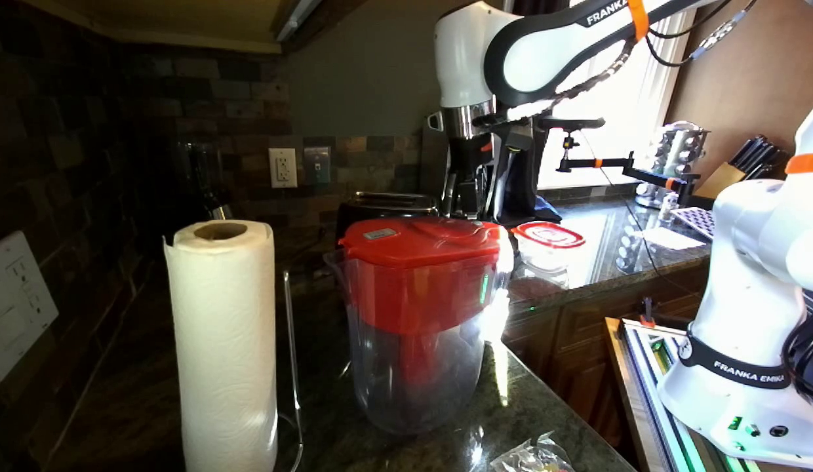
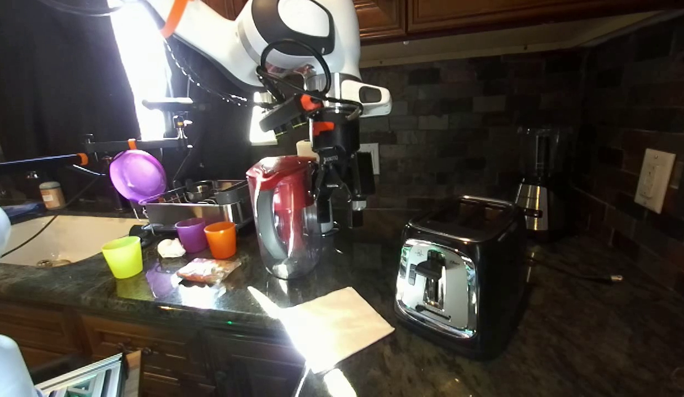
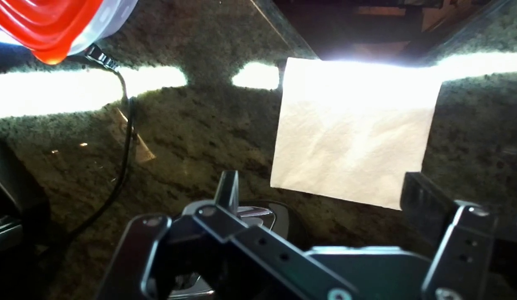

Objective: Press a button on the toaster.

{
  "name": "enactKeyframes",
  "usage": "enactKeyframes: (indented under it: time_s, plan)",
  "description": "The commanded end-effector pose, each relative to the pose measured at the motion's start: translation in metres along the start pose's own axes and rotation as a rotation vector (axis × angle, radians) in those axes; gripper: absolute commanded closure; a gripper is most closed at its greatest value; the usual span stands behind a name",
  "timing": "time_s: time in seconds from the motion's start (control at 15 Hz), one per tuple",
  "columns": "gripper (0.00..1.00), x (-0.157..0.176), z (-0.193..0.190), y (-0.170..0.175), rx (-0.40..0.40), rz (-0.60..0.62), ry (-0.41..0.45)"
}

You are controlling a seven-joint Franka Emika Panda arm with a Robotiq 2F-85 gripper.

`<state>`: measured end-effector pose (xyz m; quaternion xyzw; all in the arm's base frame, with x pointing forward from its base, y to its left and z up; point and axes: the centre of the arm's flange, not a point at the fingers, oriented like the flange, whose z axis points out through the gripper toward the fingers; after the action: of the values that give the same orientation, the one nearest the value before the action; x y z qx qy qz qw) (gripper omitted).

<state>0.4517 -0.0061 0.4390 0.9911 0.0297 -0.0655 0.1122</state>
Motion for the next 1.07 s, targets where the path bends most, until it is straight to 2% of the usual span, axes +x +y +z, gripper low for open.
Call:
enactKeyframes:
  time_s: [0.0, 0.13, 0.33, 0.6, 0.87, 0.93, 1.0]
  plan:
    - [0.00, -0.011, 0.014, 0.015, 0.030, -0.051, 0.039]
    - [0.00, -0.013, 0.021, 0.024, 0.068, -0.086, 0.060]
    - [0.00, -0.016, 0.033, 0.038, 0.102, -0.160, 0.142]
    - [0.00, -0.021, 0.047, 0.048, 0.166, -0.191, 0.196]
    - [0.00, -0.031, 0.056, 0.051, 0.181, -0.217, 0.242]
    - [0.03, -0.033, 0.058, 0.052, 0.184, -0.226, 0.255]
    - [0.26, -0.034, 0.061, 0.053, 0.187, -0.239, 0.269]
